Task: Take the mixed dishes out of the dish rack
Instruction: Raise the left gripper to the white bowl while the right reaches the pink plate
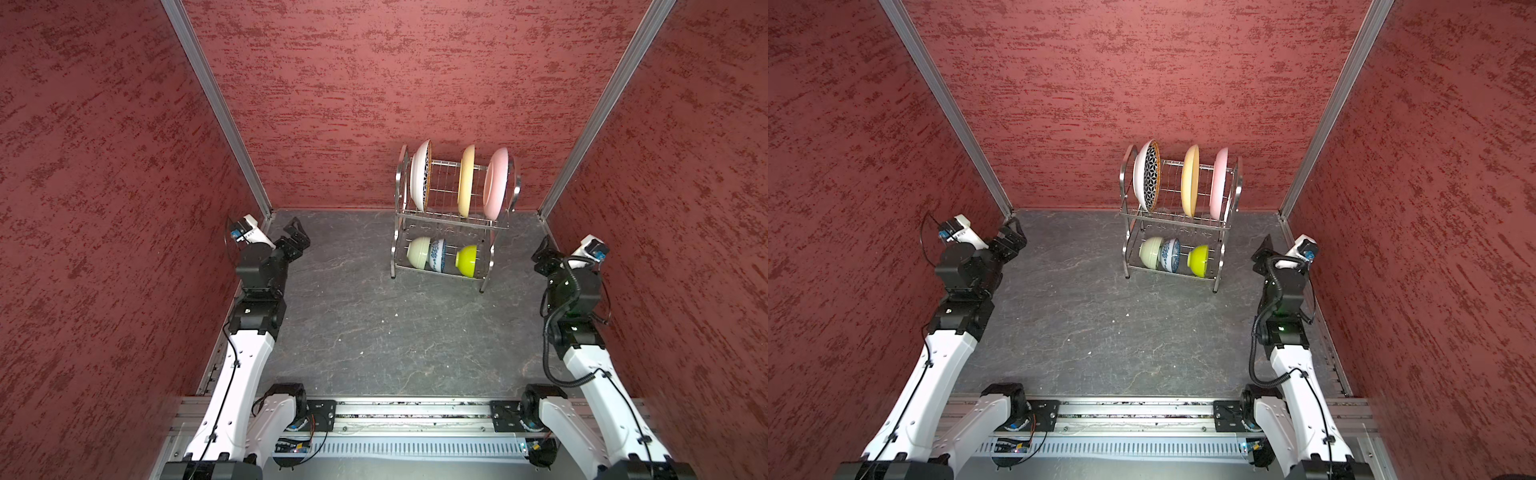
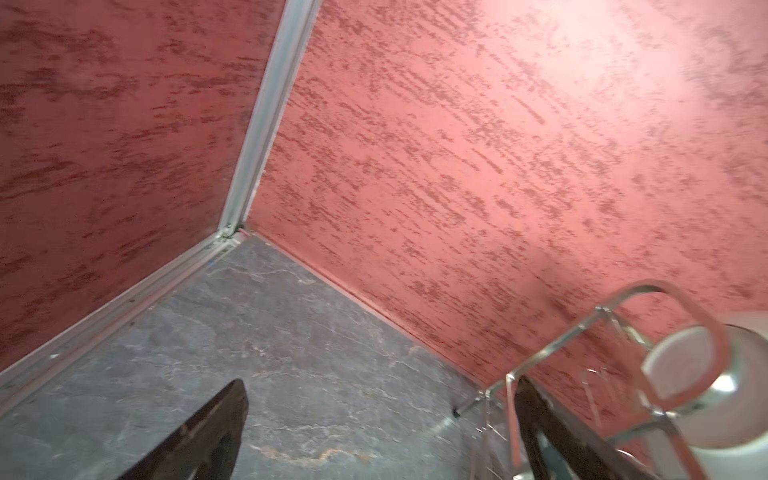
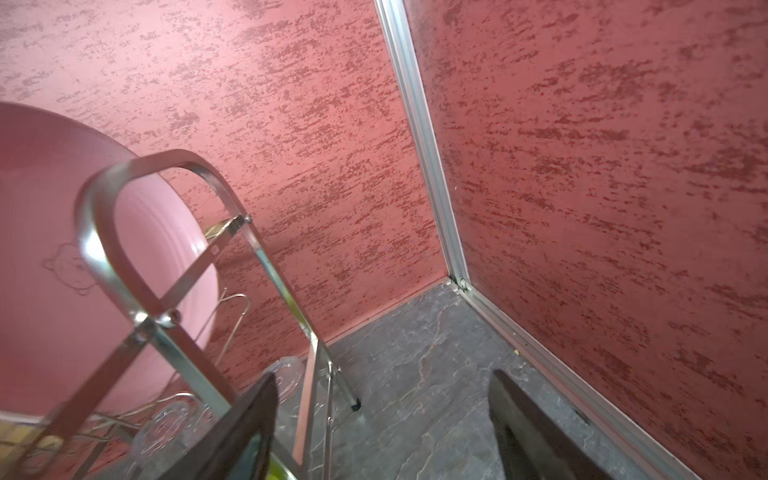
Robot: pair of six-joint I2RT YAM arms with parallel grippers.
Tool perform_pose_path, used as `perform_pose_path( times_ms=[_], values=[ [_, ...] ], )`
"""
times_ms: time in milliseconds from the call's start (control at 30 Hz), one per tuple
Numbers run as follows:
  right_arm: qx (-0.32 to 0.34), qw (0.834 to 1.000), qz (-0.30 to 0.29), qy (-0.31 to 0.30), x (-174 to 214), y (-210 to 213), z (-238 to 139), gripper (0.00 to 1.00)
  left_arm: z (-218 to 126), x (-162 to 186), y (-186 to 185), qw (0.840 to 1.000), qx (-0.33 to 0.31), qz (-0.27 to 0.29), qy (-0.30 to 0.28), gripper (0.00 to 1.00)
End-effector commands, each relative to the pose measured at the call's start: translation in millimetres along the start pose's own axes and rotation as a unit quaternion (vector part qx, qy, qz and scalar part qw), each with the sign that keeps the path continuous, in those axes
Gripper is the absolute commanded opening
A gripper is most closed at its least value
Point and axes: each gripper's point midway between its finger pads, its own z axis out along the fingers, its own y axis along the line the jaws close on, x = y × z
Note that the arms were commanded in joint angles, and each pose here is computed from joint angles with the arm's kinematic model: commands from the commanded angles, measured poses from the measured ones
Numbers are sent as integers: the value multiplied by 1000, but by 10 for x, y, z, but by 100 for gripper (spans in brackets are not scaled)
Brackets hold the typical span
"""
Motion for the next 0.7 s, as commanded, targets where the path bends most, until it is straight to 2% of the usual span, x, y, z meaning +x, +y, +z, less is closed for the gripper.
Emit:
perform_pose_path(
  times_ms=[0,100,167,267,533,667],
  values=[
    [-29,999,-4,41,-116,226,-46,66,54,20,-536,993,98,-6,60,98],
    [-61,996,-5,60,-296,470,-6,55,161,90,-1142,975,193,24,106,95],
    [-84,993,-10,78,-341,636,37,52,197,180,-1517,954,262,40,137,93],
    [-103,990,-25,91,-423,831,74,48,291,285,-1857,929,326,43,169,89],
    [-149,978,-62,129,-466,1206,163,42,632,756,-2370,895,369,86,234,80],
    [-167,974,-63,136,-503,1327,214,37,772,935,-2487,888,370,99,254,80]
  ],
)
